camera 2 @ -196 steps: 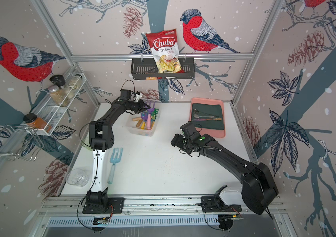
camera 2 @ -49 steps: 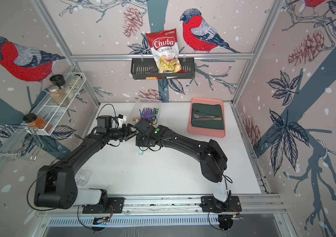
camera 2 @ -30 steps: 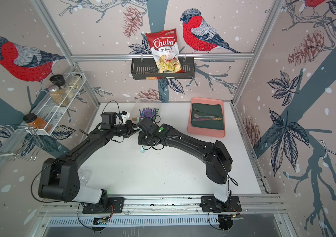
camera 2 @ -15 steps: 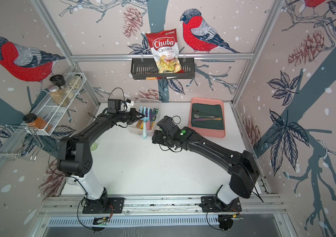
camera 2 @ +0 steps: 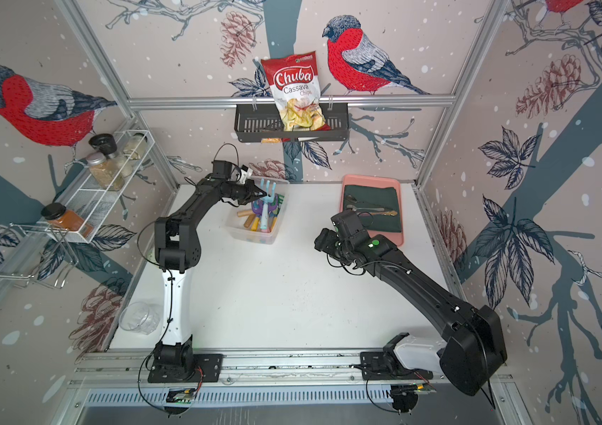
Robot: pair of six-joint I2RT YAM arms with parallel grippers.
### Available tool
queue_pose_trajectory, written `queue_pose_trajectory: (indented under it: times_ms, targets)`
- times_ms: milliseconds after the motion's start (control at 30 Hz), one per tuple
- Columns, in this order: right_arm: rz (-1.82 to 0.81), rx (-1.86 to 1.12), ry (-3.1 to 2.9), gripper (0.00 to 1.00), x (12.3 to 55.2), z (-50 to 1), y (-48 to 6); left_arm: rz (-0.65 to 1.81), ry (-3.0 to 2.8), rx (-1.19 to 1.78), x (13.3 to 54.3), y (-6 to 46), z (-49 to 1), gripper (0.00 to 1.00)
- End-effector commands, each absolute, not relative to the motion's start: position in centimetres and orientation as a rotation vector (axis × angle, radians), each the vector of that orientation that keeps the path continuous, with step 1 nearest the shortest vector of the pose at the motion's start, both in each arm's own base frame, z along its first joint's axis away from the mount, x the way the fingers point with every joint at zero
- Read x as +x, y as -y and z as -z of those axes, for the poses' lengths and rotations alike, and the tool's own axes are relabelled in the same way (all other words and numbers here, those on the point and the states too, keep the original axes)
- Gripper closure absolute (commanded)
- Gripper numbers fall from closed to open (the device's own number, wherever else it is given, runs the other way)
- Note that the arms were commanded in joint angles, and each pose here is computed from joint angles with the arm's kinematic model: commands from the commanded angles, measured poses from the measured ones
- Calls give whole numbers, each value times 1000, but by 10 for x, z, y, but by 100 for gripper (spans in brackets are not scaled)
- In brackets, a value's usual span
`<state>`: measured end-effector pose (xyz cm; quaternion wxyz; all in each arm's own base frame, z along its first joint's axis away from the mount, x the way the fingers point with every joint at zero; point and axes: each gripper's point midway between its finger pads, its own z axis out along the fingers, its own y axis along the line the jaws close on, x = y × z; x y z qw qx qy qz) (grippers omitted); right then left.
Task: Put the rake into the storage box
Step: Place the rake in the storage box.
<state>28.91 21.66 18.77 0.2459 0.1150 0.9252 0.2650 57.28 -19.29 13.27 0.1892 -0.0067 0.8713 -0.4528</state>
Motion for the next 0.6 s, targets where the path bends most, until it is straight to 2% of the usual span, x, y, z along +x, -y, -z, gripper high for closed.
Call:
queue_pose_trajectory:
  times_ms: [0, 133, 267, 433, 500, 567]
  targets:
    - [-754, 275, -2523, 21, 295, -188, -222, 1300, -2466, -7, 574, 193, -125, 98]
    - [-746, 261, -2549, 22, 298, -182, -226, 1299, -2471, -16, 577, 194, -119, 94]
    - [-752, 254, -2552, 21, 300, -180, -229, 1290, -2473, -13, 576, 193, -118, 80]
    - [-755, 252, -2550, 22, 299, -182, -228, 1285, -2473, -13, 575, 192, -120, 55]
    - [-754, 253, -2551, 21, 298, -182, -227, 1281, -2471, -14, 574, 192, -123, 39]
    - [-746, 260, -2556, 21, 296, -181, -225, 1274, -2467, -12, 573, 191, -130, 29]
